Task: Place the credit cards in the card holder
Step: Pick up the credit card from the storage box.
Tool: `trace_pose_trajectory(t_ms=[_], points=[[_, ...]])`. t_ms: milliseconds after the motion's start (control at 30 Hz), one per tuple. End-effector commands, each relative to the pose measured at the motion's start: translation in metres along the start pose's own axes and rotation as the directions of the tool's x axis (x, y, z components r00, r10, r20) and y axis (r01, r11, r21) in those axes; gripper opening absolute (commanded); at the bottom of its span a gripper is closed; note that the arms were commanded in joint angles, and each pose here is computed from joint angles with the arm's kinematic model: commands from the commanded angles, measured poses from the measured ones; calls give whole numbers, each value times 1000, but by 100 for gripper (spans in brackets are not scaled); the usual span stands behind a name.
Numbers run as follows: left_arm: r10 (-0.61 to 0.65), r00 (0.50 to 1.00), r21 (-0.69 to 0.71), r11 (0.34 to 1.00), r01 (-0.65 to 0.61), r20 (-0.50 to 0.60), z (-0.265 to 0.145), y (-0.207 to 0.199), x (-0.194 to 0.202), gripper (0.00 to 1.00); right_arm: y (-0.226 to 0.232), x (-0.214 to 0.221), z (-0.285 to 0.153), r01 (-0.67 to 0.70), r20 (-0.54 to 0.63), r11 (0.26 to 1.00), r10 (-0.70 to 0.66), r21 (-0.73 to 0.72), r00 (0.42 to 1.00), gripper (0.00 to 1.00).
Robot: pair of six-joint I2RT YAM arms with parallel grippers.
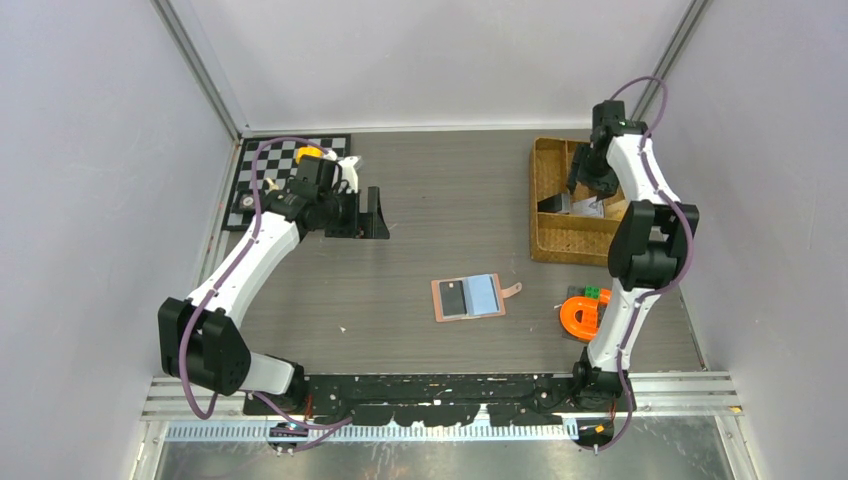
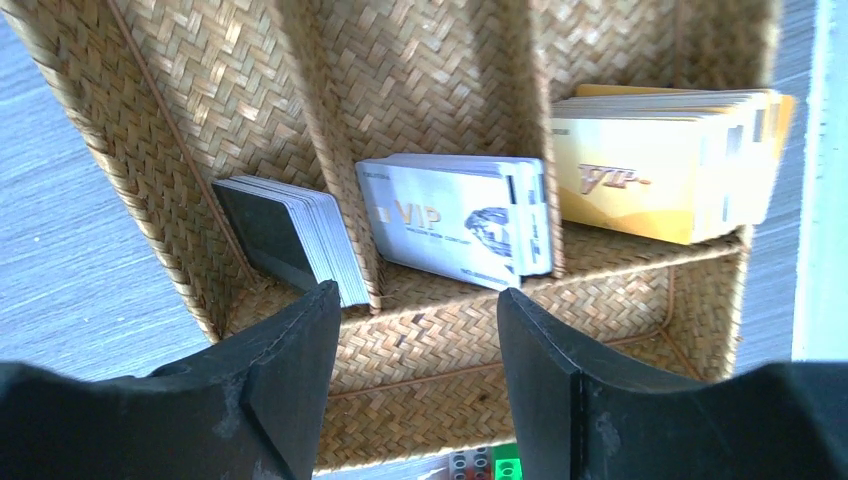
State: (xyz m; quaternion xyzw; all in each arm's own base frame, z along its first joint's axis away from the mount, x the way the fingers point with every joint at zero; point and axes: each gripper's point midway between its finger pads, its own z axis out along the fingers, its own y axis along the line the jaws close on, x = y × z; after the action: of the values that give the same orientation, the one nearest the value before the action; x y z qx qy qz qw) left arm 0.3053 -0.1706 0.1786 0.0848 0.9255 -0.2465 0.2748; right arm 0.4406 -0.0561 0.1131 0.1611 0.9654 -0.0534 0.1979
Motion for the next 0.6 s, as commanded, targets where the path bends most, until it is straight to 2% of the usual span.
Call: trace_pose_trajectory(t_ms=[0,133,267,400,567], points=[[10,1000,18,1000,-10,-7,0,0,1,84,-21,-18,-32,-41,86,999,39,16,995,63],[10,1000,18,1000,-10,-8,0,0,1,84,-28,-15,-21,-49,61,998,47,39,997,62],[10,1000,20,1000,-9,-9,0,-1,2,84,-32,-11,-9,-43,33,997,41,56,999,67],[10,1000,20,1000,-10,-9,0,0,2,84,-34,-7,2,-38,3,997,38,62,999,68],[9,1000,21,1000,-9,-10,0,-1,2,84,-31,0,15,-30,-36,998,32,53,999,63]])
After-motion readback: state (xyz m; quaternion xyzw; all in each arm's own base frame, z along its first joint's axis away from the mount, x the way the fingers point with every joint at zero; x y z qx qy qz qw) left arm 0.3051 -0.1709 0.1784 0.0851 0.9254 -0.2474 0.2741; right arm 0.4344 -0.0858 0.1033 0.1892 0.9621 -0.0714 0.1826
